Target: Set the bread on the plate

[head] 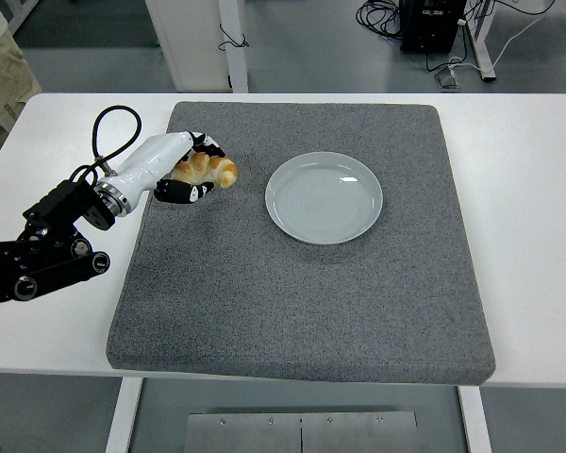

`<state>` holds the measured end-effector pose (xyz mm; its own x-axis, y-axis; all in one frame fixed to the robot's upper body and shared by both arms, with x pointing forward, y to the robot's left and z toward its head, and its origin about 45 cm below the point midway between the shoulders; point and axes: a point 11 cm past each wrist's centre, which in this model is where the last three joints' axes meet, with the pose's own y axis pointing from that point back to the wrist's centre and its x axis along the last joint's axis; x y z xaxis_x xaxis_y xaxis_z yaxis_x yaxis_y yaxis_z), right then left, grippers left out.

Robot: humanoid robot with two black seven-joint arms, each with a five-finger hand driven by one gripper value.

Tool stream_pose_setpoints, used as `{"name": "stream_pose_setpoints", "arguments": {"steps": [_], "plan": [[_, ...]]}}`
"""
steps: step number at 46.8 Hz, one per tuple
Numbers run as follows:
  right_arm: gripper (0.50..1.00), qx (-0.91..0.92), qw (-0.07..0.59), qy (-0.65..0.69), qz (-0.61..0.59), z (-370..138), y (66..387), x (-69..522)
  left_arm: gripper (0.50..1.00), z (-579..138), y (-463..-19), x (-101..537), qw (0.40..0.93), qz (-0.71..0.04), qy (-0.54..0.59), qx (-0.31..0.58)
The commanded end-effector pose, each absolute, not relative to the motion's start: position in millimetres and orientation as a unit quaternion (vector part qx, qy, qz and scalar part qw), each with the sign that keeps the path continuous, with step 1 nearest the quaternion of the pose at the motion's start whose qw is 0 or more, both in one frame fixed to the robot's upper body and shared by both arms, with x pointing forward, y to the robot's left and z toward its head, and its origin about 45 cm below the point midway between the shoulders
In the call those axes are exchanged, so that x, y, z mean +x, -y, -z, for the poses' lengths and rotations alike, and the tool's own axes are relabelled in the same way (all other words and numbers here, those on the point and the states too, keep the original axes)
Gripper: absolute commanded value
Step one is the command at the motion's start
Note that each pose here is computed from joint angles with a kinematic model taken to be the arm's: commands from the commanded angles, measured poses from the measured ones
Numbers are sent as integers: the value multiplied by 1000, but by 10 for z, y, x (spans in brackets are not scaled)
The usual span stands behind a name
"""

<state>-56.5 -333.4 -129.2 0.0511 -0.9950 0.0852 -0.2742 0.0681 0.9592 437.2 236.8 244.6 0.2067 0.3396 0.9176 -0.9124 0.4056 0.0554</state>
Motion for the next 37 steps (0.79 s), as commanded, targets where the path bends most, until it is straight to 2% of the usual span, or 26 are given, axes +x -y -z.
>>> {"name": "stream_pose_setpoints", "arguments": {"steps": [1, 37], "plan": [[1000, 560, 461, 567, 390, 1292, 3335, -564, 500, -2631, -2398, 4450, 702, -446, 457, 315], [1000, 559, 461, 567, 391, 1292, 3336, -566, 500, -3907, -2242, 4804, 692, -420, 510, 290]]}}
